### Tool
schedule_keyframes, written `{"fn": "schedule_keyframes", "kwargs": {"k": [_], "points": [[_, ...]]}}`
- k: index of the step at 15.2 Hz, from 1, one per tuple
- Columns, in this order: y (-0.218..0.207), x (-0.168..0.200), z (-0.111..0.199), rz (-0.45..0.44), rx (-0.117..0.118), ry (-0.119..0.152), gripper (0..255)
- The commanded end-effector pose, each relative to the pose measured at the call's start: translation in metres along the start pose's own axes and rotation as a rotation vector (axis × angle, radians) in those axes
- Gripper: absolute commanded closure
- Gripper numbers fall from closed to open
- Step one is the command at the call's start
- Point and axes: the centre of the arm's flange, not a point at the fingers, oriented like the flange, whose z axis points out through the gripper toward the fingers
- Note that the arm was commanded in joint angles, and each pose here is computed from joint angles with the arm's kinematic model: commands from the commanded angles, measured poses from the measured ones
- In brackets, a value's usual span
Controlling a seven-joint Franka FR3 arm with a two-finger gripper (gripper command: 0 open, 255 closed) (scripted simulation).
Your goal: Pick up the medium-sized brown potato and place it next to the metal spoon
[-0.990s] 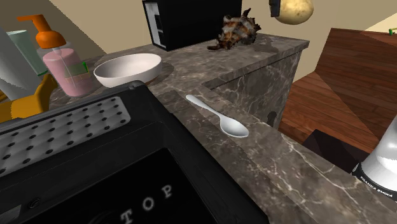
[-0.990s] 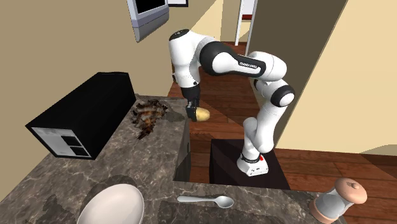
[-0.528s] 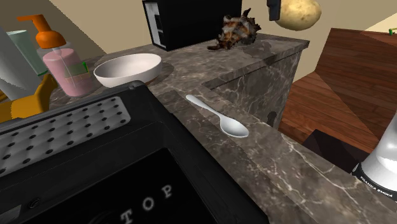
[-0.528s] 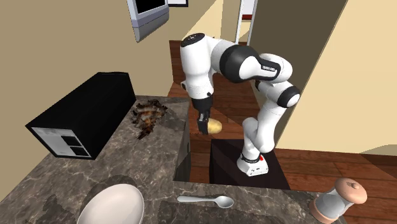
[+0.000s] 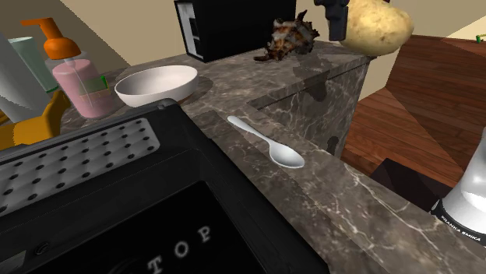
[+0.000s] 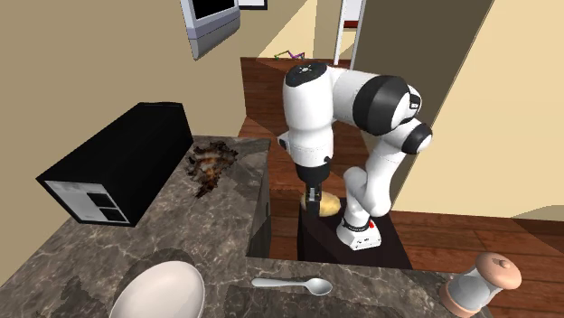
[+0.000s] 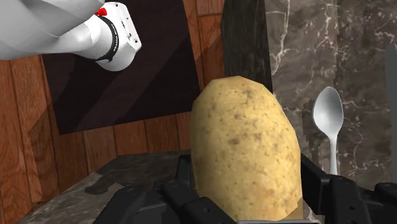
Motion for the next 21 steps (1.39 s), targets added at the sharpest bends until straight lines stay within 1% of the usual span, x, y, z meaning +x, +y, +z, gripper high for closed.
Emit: {"fn": "schedule_keyframes", "kwargs": {"k": [1, 16, 17, 21], "points": [[-0.022, -0.018, 0.0, 0.001, 0.001, 0.0, 255], [-0.172, -0.147, 0.012, 0.001, 0.001, 0.0, 255], [-0.178, -0.152, 0.013, 0.001, 0.001, 0.0, 255], [-0.179, -0.149, 0.034, 0.001, 0.001, 0.0, 255]]}}
